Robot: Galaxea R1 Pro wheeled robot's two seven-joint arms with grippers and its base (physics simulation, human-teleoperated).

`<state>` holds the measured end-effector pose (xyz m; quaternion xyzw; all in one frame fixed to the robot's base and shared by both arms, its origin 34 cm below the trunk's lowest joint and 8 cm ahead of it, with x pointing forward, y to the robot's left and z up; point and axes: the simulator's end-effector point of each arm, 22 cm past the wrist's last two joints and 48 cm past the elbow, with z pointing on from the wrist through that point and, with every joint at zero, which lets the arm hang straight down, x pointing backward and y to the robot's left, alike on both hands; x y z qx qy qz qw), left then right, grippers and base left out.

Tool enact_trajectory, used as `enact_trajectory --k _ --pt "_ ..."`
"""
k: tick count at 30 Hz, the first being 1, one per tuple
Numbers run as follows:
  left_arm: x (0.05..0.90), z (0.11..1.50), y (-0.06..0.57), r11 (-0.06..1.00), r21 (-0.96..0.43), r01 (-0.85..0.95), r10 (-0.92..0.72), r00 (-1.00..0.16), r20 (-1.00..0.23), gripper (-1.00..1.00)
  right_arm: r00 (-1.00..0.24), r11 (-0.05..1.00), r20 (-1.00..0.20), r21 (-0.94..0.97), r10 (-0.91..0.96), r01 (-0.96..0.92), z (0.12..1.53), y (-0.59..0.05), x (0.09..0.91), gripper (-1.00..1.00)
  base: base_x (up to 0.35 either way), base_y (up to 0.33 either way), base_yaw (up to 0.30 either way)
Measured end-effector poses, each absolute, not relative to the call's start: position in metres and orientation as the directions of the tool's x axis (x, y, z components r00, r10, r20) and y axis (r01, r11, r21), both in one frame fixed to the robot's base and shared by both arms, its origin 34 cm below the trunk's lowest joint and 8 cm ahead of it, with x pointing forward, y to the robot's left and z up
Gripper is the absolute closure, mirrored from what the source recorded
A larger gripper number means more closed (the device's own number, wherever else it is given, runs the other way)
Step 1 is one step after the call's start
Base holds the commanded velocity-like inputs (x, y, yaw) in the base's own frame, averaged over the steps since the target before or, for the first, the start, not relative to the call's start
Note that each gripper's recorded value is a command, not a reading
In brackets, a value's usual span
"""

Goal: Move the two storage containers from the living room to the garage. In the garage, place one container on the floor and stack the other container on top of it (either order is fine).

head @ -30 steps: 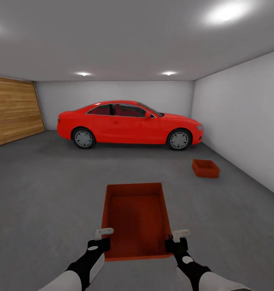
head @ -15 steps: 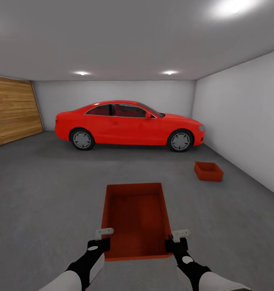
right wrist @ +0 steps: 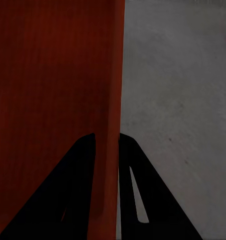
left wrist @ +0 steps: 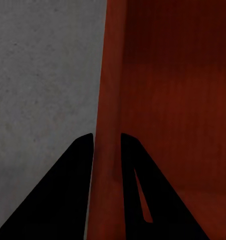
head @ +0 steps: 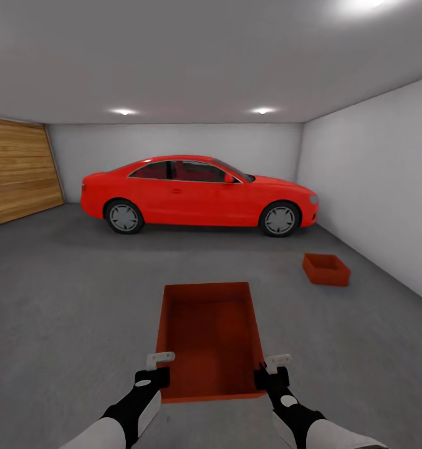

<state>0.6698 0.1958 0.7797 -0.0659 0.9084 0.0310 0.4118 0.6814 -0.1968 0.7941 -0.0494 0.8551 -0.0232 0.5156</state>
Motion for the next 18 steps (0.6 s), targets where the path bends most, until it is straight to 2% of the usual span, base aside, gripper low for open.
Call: enact_trajectory --k 18 --pt "0.6698 0.7797 0.1959 0.989 0.002 -0.146 -0.094 -0.652 -0.752 1.00 -0.463 0.994 -0.879 -0.091 -0.109 -0.061 0.7941 -0.1968 0.6814 1.00 0.321 0.000 0.000"
